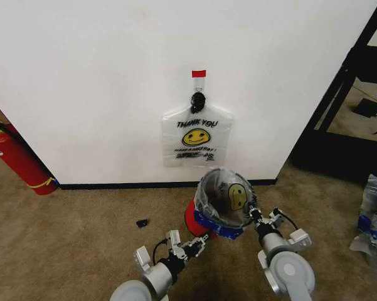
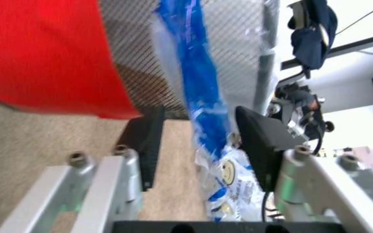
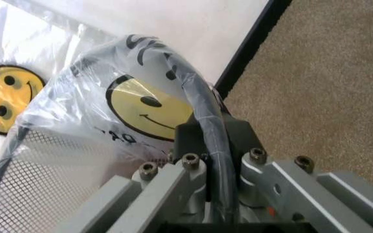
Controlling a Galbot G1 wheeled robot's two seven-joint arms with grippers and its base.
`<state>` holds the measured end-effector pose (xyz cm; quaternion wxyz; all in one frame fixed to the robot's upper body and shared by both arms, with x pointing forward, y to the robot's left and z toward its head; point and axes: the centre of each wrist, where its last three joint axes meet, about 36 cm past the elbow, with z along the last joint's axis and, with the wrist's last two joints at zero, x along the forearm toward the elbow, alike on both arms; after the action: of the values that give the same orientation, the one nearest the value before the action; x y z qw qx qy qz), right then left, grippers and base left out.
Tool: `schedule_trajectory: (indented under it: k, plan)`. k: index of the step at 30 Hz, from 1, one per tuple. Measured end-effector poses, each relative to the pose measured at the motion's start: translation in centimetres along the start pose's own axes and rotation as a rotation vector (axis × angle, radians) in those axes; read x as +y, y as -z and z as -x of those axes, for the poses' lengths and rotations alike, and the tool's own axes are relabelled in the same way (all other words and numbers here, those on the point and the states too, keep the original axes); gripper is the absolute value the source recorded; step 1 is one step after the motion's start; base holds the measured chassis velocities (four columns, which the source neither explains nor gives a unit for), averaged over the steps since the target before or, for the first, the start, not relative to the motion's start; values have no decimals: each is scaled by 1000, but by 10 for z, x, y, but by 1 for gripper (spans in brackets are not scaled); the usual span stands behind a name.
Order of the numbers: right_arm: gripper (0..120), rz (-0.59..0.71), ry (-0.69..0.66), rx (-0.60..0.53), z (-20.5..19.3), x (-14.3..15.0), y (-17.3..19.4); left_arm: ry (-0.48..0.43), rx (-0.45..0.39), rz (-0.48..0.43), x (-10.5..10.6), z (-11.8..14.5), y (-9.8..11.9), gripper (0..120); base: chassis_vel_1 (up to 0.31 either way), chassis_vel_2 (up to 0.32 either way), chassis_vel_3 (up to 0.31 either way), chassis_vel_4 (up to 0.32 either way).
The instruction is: Pick up the garbage bag from the wall and place it over the trash bin.
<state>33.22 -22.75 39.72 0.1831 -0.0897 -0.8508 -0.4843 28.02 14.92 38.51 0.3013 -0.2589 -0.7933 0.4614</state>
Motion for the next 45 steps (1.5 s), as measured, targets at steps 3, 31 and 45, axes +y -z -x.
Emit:
schedule_trajectory:
  k: [3,31,45]
  plan:
    - [0,2,2,0,-2,1,0,-7,-4,-11,-1,7,-2,55,0,0,0,0]
    - [0,7,8,5,0,3,-3,18,-102,-31,10,28,-8,0,0,0,0,0]
    - [0,16,13,7,2,4,-2,54,-94,16,23,24,-14,0,0,0,0,0]
